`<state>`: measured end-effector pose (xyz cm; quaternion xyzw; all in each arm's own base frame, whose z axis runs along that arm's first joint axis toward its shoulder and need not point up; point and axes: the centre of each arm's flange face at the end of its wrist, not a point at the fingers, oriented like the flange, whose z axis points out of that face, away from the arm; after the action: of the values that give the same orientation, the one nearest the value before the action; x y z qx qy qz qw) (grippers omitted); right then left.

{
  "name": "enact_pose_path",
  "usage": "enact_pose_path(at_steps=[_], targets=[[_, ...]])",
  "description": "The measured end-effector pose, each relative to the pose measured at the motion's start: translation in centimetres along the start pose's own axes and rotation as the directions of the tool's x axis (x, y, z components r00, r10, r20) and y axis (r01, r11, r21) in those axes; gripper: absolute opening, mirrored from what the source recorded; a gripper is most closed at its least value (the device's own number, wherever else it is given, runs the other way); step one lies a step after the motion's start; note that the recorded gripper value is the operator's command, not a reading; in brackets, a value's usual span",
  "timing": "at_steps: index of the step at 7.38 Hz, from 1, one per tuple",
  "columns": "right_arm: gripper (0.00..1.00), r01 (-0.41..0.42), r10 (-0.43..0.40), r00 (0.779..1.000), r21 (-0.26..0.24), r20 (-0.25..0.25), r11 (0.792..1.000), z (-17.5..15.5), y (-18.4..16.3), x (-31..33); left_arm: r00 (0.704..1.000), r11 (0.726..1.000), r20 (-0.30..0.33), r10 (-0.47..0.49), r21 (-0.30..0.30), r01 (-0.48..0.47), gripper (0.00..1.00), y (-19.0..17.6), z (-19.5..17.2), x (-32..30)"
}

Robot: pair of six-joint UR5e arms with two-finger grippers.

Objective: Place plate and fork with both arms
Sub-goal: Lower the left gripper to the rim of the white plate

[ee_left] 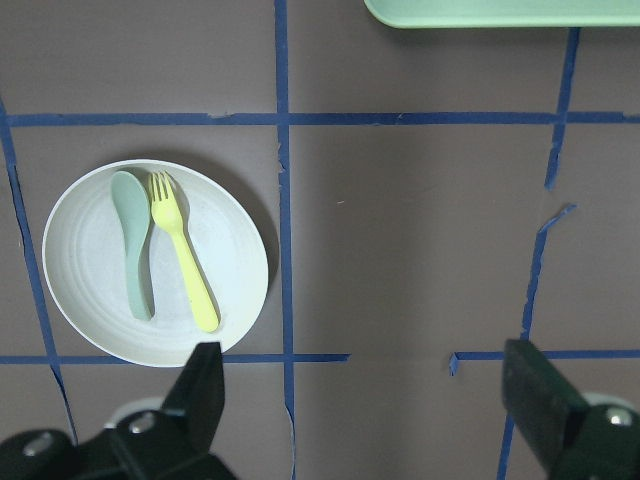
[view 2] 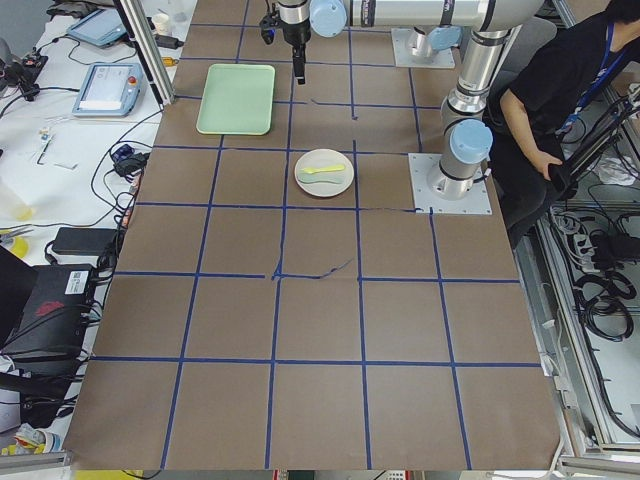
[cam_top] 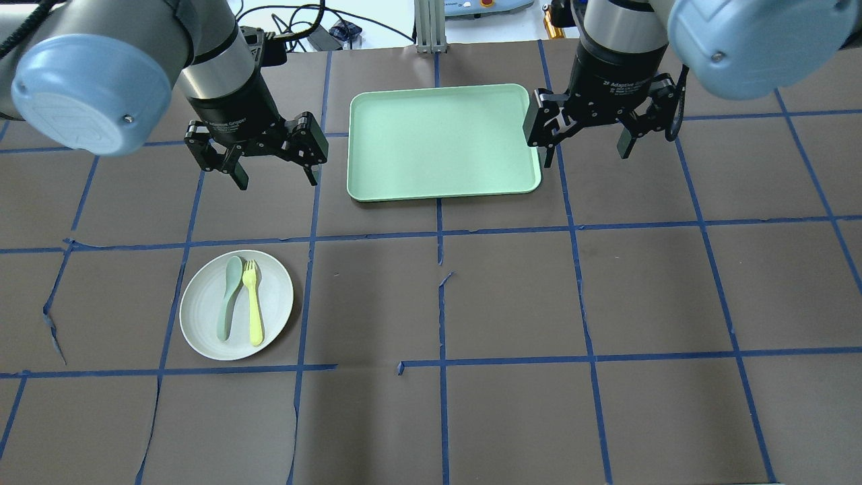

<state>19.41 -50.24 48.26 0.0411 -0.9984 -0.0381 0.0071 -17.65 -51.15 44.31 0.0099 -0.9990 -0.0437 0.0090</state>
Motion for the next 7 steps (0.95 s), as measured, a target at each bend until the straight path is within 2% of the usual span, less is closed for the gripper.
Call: enact_pose_path(at_steps=[3, 6, 7], targets=[[1.00, 0.000, 0.000, 1.000, -0.009, 0.001, 1.000, 0.9, -0.5, 0.2, 1.000, 1.000, 0.003, -0.011, -0.007, 0.011, 1.00, -0.2, 0.3, -1.9], [1.00, 0.004, -0.004, 1.000, -0.034, -0.001, 0.999, 2.3, -0.9, 0.2, 1.000, 0.999, -0.026, 0.011, -0.032, -0.012, 0.98, -1.5, 4.6, -13.6], [1.00, 0.006, -0.006, 1.000, -0.038, -0.003, 0.999, 2.4, -0.9, 0.2, 0.999, 0.999, -0.048, 0.005, -0.050, -0.007, 0.90, -1.3, 7.2, -18.1]])
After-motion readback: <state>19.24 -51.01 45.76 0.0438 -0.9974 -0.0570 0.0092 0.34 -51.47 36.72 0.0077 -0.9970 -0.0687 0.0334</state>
